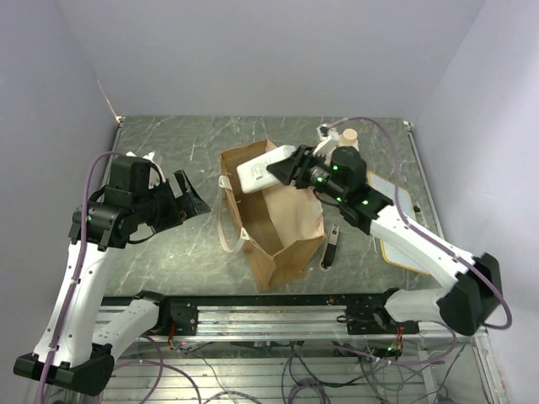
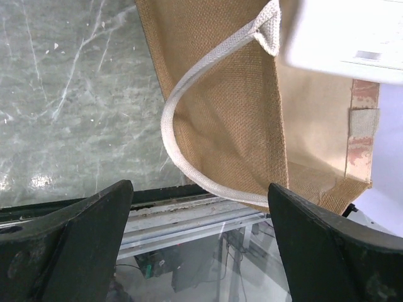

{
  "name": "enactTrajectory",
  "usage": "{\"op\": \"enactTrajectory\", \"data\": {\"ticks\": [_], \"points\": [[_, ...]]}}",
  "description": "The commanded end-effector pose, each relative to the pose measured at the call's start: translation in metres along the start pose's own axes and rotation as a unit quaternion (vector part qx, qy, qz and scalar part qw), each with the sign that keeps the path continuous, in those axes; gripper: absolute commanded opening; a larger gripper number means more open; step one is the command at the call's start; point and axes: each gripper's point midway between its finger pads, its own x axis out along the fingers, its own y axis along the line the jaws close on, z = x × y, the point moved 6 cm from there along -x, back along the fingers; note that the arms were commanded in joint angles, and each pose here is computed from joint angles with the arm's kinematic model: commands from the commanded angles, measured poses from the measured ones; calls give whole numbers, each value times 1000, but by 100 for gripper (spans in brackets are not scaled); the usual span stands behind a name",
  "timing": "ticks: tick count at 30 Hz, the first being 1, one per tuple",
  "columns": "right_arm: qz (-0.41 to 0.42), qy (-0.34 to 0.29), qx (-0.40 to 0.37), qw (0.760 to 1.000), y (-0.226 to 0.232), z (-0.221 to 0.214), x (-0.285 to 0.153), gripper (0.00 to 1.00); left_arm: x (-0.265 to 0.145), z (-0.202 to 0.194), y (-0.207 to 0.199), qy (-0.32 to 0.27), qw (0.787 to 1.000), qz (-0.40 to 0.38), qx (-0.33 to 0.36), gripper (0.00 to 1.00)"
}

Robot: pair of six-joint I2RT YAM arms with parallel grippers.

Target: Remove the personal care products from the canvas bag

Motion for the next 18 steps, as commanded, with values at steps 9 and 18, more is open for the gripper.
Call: {"op": "enactTrajectory", "data": {"ticks": [9, 18], "points": [[-168, -256, -67, 950, -6, 134, -130, 0, 4, 18, -16, -22, 999, -34, -16, 99], [-316, -176, -234, 902, -65, 108, -133, 0, 16, 33, -24, -19, 999, -35, -18, 99]]}}
